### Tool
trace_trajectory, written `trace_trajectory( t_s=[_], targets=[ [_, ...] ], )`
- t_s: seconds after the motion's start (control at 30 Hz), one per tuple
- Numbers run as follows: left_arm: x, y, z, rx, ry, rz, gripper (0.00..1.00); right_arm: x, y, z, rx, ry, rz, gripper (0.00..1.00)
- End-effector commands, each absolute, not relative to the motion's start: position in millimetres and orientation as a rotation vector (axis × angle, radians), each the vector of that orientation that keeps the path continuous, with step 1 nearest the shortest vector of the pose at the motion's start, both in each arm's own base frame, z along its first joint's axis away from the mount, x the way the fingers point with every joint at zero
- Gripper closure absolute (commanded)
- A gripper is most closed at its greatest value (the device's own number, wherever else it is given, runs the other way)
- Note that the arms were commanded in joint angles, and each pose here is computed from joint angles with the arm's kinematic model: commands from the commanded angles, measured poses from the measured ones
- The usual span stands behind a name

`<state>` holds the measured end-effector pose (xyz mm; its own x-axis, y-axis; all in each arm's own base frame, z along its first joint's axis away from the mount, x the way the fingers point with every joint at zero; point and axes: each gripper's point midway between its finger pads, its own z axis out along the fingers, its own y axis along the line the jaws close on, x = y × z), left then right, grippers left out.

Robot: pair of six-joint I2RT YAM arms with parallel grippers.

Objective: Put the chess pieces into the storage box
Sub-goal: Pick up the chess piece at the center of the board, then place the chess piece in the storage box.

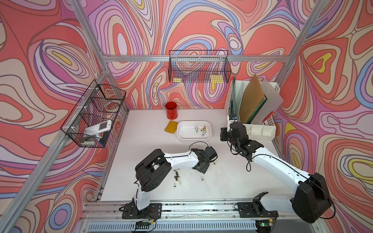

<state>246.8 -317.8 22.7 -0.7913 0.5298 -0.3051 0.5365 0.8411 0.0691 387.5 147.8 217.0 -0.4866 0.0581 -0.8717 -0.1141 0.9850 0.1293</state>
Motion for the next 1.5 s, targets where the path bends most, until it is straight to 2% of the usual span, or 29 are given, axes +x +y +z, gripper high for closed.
trace_trajectory(
  t_s=[0.0,0.33,0.57,0.77,0.97,1.27,1.47],
  targets=[
    [251.4,-319.4,58.6,0.847,2.647,-0.033,0.82,383.0,145.6,218.4,-0.027,2.069,0.22,0.72],
    [285.2,-315.8,141.4,0.818,2.505,-0.036,0.82,378.5,142.3,224.3,-0.027,2.039,0.221,0.72],
    [352.2,-297.6,174.1,0.741,2.461,-0.051,0.82,377.0,140.1,226.0,-0.017,2.017,0.223,0.72],
    [426.8,-281.5,155.9,0.708,2.531,0.009,0.82,384.2,147.0,217.4,-0.032,2.038,0.231,0.72],
    [471.6,-268.5,115.6,0.738,2.633,0.122,0.81,392.8,156.0,207.4,-0.058,2.067,0.244,0.72],
    [492.8,-256.5,82.7,0.691,2.71,0.068,0.77,401.0,163.9,192.6,-0.083,2.104,0.25,0.72],
    [499.8,-256.7,92.7,0.662,2.675,0.069,0.59,401.2,165.9,190.0,-0.103,2.129,0.245,0.72]
  ],
)
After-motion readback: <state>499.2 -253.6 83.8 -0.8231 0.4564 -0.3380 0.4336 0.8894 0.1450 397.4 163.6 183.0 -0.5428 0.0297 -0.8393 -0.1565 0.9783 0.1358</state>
